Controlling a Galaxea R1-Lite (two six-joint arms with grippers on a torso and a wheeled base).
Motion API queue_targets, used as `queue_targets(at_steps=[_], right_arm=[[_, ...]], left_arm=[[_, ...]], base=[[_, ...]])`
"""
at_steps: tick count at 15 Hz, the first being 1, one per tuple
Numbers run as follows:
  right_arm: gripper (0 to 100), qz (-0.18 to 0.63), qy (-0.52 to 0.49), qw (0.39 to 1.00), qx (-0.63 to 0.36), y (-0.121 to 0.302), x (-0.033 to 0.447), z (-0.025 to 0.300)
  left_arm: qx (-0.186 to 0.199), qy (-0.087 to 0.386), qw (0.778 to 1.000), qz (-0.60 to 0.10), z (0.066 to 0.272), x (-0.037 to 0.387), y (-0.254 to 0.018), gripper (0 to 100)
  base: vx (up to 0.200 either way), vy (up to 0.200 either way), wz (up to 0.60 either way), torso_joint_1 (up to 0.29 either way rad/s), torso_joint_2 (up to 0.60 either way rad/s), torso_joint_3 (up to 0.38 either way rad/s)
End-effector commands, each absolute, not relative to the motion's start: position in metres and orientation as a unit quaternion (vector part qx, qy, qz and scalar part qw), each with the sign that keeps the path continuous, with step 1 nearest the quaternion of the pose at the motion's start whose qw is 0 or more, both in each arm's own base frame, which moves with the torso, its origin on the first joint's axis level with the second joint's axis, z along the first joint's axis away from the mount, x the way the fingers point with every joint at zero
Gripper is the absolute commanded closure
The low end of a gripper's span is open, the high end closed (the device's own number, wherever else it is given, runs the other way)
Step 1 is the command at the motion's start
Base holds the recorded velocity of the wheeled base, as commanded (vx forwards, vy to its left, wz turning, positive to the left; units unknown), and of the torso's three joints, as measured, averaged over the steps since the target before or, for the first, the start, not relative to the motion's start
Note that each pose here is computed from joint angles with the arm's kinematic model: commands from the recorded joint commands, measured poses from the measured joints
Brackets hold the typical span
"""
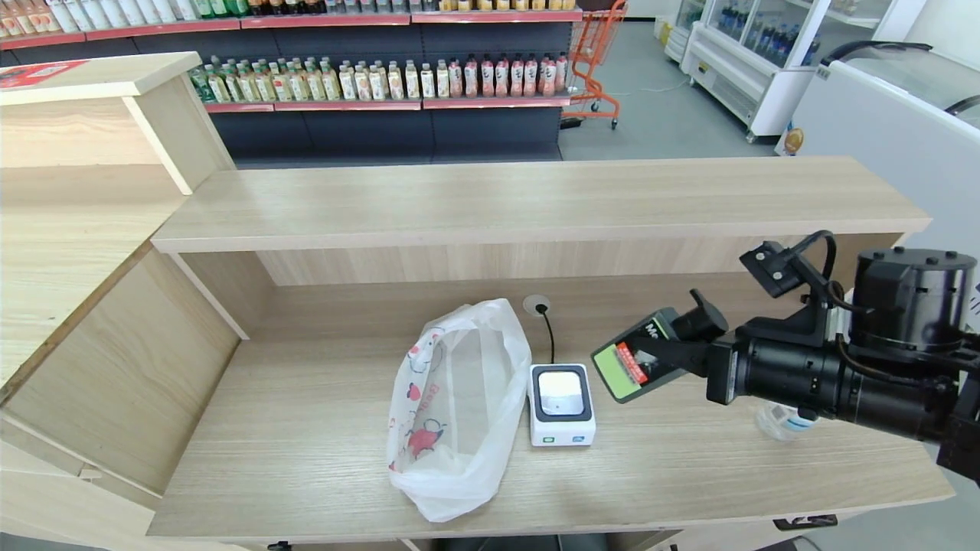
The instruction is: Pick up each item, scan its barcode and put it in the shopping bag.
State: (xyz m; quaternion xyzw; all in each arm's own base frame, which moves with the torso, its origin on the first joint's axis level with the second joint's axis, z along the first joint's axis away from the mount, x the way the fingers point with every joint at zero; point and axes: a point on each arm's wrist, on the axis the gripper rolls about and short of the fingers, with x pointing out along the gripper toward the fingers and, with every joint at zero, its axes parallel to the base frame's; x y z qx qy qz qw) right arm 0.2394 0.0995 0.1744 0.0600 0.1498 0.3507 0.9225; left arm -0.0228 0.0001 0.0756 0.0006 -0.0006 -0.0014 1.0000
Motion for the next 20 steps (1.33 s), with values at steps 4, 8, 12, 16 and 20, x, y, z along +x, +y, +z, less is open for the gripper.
queue_targets(at_steps=[4,8,12,16,20], right_arm=[[100,0.376,0.196,0.904,0.05,0.131,0.269,0.146],[100,0.433,0.167,0.885,0.026,0.162,0.288,0.125],[100,0.464,0.162,0.871,0.012,0.181,0.303,0.075],[100,0.48,0.166,0.861,-0.028,0.202,0.319,0.046],[100,0.511,0.097,0.85,-0.076,0.241,0.34,0.044]], left_arm=[[0.001,0.0,1.0,-0.001,0.076,-0.023,0.0,0],[0.001,0.0,1.0,-0.002,0.076,-0.023,0.0,0],[0.001,0.0,1.0,-0.001,0.076,-0.023,0.0,0],[0.001,0.0,1.0,-0.002,0.076,-0.023,0.0,0],[0.001,0.0,1.0,-0.001,0.076,-0.023,0.0,0]], base=[[0.0,0.0,0.0,0.0,0.0,0.0],[0.0,0.0,0.0,0.0,0.0,0.0],[0.0,0.0,0.0,0.0,0.0,0.0],[0.0,0.0,0.0,0.0,0.0,0.0],[0.0,0.0,0.0,0.0,0.0,0.0]])
